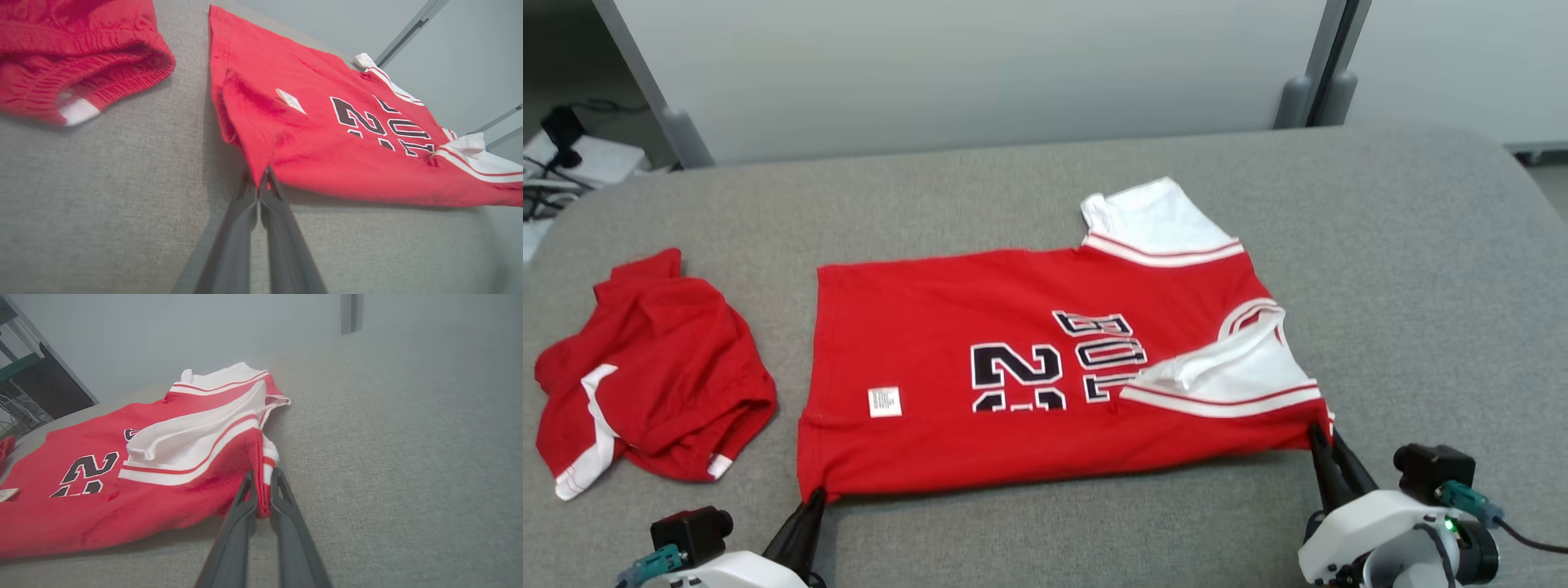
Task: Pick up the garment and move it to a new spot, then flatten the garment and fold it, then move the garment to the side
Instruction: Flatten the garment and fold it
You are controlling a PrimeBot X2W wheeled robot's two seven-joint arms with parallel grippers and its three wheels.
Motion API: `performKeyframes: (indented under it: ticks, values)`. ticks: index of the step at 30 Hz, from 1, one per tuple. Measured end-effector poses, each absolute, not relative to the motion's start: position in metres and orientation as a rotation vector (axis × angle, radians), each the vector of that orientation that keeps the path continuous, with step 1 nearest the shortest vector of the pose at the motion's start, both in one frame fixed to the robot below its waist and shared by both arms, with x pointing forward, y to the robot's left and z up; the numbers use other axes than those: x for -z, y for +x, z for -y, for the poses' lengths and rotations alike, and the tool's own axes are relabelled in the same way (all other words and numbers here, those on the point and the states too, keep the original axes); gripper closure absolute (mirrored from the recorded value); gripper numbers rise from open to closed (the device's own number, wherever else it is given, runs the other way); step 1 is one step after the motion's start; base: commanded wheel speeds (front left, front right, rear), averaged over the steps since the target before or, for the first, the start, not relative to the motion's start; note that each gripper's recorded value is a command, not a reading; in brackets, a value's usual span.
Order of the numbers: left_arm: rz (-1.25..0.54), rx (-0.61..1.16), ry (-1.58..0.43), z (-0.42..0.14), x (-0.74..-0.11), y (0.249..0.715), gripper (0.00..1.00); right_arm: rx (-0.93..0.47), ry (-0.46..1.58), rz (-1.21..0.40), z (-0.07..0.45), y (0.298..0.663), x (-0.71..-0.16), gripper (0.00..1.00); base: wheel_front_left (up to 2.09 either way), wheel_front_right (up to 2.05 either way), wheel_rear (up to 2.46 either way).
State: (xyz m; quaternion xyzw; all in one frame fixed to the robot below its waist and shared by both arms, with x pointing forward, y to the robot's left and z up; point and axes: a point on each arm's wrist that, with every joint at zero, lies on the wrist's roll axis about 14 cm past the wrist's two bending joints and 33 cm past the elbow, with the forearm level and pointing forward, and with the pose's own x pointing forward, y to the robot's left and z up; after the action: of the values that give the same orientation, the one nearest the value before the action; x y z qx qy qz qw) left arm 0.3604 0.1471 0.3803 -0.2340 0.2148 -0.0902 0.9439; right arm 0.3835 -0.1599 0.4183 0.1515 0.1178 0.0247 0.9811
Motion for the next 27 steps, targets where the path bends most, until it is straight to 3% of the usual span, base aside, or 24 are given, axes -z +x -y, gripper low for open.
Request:
performKeyframes:
  ticks: [17,18,19,20,21,27]
  values:
    - [-0.461,0.140,-0.447,-0.149,-0.370,0.347,1.00,-0.026,0.311,-0.255,0.165,0.358,-0.411,1.00,0.00,0.00,0.00]
    - [-0.475,0.141,-0.443,-0.148,-0.366,0.345,0.78,-0.023,0.312,-0.273,0.165,0.357,-0.407,0.88,0.00,0.00,0.00]
    - [-0.484,0.144,-0.438,-0.148,-0.364,0.344,0.32,-0.018,0.312,-0.284,0.166,0.355,-0.403,0.56,0.00,0.00,0.00]
    - [-0.492,0.142,-0.439,-0.148,-0.361,0.343,0.00,-0.011,0.313,-0.292,0.168,0.355,-0.401,0.05,0.00,0.00,0.00]
    - [-0.498,0.140,-0.441,-0.148,-0.360,0.343,0.00,-0.003,0.313,-0.298,0.170,0.355,-0.398,0.00,0.00,0.00,0.00]
    - [-0.500,0.120,-0.390,-0.166,-0.356,0.346,0.00,0.024,0.267,-0.298,0.183,0.360,-0.396,0.00,0.00,0.00,0.00]
